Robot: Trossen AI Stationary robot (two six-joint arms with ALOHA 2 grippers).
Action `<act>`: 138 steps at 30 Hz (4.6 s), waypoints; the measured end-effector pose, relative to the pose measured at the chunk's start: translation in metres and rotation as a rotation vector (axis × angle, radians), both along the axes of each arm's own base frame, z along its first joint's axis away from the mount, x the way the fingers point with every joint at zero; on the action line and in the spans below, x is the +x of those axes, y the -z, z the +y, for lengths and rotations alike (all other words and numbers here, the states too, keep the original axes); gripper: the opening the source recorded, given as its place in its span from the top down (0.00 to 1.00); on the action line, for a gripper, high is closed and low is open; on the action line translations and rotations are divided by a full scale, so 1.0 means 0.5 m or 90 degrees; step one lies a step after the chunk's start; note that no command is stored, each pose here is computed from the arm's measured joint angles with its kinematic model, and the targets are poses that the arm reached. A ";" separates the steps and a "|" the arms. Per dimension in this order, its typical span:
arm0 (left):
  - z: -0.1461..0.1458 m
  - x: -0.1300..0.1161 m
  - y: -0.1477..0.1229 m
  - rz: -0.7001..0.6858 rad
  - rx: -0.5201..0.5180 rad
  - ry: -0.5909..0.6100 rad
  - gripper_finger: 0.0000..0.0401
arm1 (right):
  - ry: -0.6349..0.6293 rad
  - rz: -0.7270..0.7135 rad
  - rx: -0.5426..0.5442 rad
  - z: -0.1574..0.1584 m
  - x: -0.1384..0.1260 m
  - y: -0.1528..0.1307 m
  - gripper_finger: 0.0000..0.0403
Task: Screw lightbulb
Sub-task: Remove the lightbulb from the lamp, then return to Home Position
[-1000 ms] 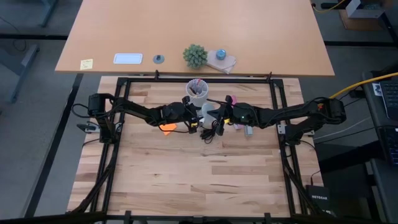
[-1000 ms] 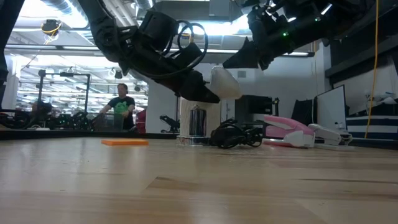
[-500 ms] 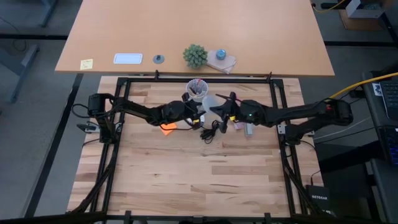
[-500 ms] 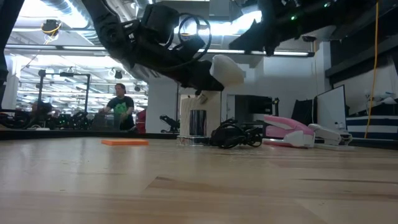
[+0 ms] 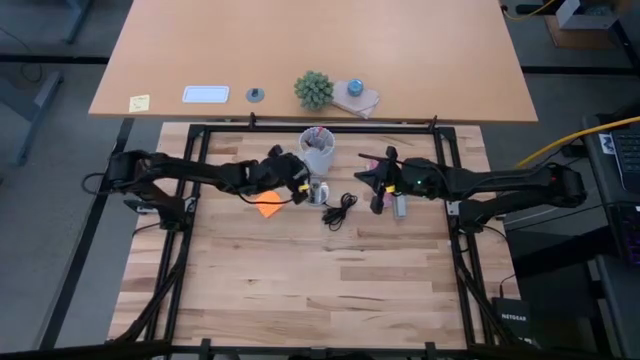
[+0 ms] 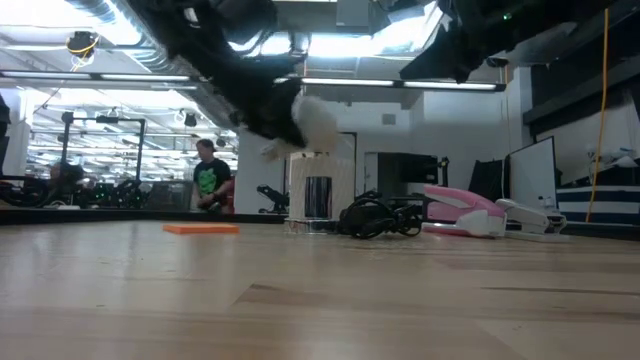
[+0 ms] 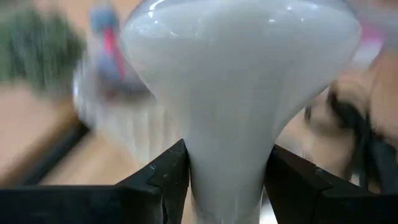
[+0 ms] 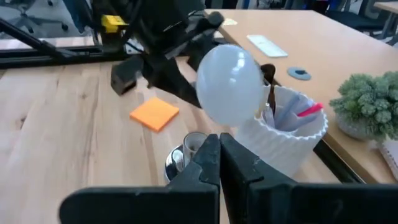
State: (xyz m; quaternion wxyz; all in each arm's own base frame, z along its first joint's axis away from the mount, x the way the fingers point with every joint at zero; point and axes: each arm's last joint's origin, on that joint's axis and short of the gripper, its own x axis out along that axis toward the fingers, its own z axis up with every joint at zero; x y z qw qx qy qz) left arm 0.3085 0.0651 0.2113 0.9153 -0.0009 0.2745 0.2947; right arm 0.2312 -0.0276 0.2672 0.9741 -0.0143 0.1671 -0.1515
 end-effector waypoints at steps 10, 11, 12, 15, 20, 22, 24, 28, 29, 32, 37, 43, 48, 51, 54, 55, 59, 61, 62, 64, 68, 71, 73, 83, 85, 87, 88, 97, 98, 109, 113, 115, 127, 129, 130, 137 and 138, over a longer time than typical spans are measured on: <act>-0.004 -0.054 0.078 0.099 -0.159 -0.138 0.58 | 0.000 0.009 0.002 -0.001 0.006 0.007 0.99; -0.003 -0.058 0.087 0.105 -0.165 -0.147 0.58 | 0.000 0.010 0.002 -0.001 0.006 0.008 0.99; -0.002 -0.060 0.095 0.109 -0.169 -0.153 0.58 | 0.000 0.010 0.002 -0.001 0.006 0.008 0.99; 0.000 -0.063 0.116 0.111 -0.173 -0.160 0.58 | 0.000 0.009 0.002 -0.001 0.006 0.007 0.99; 0.002 -0.059 0.139 0.105 -0.172 -0.159 0.58 | 0.000 0.009 0.002 -0.001 0.006 0.007 0.99; 0.002 -0.058 0.146 0.111 -0.172 -0.160 0.58 | 0.000 0.009 0.002 -0.001 0.006 0.007 0.99; 0.002 -0.057 0.151 0.117 -0.171 -0.160 0.57 | 0.000 0.010 0.002 -0.001 0.006 0.008 0.99; 0.002 -0.054 0.162 0.133 -0.158 -0.150 0.55 | 0.000 0.010 0.002 -0.001 0.006 0.008 0.99; 0.002 -0.053 0.164 0.136 -0.158 -0.150 0.53 | 0.000 0.010 0.002 -0.001 0.006 0.008 0.99; 0.002 -0.055 0.179 0.157 -0.167 -0.155 0.47 | 0.000 0.010 0.002 0.000 0.006 0.008 0.99; 0.002 -0.054 0.179 0.156 -0.165 -0.151 0.38 | 0.000 0.010 0.003 0.000 0.006 0.008 0.99; 0.001 -0.055 0.149 0.121 -0.163 -0.146 0.36 | 0.000 0.010 0.003 0.000 0.006 0.008 0.99; 0.001 -0.062 0.109 0.075 -0.160 -0.143 0.37 | -0.001 0.009 0.003 0.000 0.006 0.007 0.99; -0.001 -0.069 0.080 0.041 -0.156 -0.138 0.37 | -0.001 0.009 0.003 0.000 0.006 0.007 0.99; -0.003 -0.079 0.048 0.007 -0.151 -0.131 0.37 | -0.001 0.009 0.003 0.000 0.006 0.007 0.99; -0.004 -0.084 0.037 -0.002 -0.150 -0.130 0.37 | -0.001 0.010 0.003 0.000 0.006 0.007 0.99; -0.009 -0.106 -0.003 -0.037 -0.147 -0.125 0.37 | -0.001 0.010 0.003 0.000 0.006 0.007 0.99; -0.015 -0.116 -0.020 -0.051 -0.146 -0.119 0.37 | -0.001 0.010 0.003 0.000 0.006 0.007 0.99; -0.019 -0.121 -0.028 -0.057 -0.146 -0.114 0.38 | -0.001 0.010 0.003 0.000 0.006 0.007 0.99; -0.028 -0.130 -0.039 -0.059 -0.141 -0.100 0.39 | -0.001 0.010 0.003 0.000 0.006 0.007 0.99; -0.047 -0.144 -0.053 -0.041 -0.125 -0.064 0.48 | -0.001 0.010 0.003 0.000 0.006 0.007 0.99; -0.065 -0.152 -0.057 -0.013 -0.108 -0.028 0.57 | -0.001 0.009 0.003 0.000 0.006 0.007 0.99; -0.077 -0.156 -0.060 0.003 -0.091 0.001 0.64 | -0.001 0.009 0.003 0.000 0.006 0.007 0.99; -0.131 -0.164 -0.068 0.048 -0.028 0.125 0.94 | -0.001 0.009 0.003 0.000 0.006 0.007 0.99; -0.139 -0.169 -0.069 0.061 -0.017 0.145 0.98 | -0.001 0.010 0.003 0.000 0.006 0.007 0.99; -0.146 -0.174 -0.073 0.063 -0.009 0.161 0.99 | -0.001 0.009 0.003 0.000 0.006 0.007 0.99; -0.148 -0.178 -0.075 0.065 -0.008 0.165 0.99 | -0.001 0.009 0.003 0.000 0.006 0.007 0.99; -0.152 -0.228 -0.122 0.003 -0.006 0.178 0.99 | -0.001 0.009 0.003 0.000 0.006 0.007 0.99; -0.151 -0.234 -0.127 -0.007 -0.006 0.178 0.99 | -0.001 0.009 0.003 0.000 0.006 0.007 0.99; -0.146 -0.270 -0.161 -0.075 -0.004 0.178 0.99 | -0.001 0.009 0.003 0.000 0.006 0.007 0.99; -0.147 -0.269 -0.160 -0.072 -0.004 0.178 0.99 | -0.001 0.009 0.003 0.000 0.006 0.007 0.99; -0.147 -0.269 -0.160 -0.072 -0.004 0.178 0.99 | -0.001 0.010 0.003 0.000 0.006 0.007 0.99; -0.145 -0.281 -0.161 -0.075 -0.004 0.178 0.99 | -0.001 0.009 0.003 0.000 0.006 0.007 0.99; -0.144 -0.291 -0.165 -0.079 -0.004 0.178 0.99 | -0.001 0.006 0.002 0.000 0.002 0.011 0.99; -0.143 -0.296 -0.167 -0.082 -0.004 0.178 0.99 | -0.001 0.009 0.003 0.000 -0.002 0.015 0.99; -0.139 -0.333 -0.181 -0.105 -0.004 0.178 0.99 | -0.001 0.037 0.005 0.005 -0.057 0.075 0.99; -0.139 -0.338 -0.182 -0.108 -0.004 0.178 0.99 | -0.001 0.044 0.006 0.007 -0.068 0.089 0.99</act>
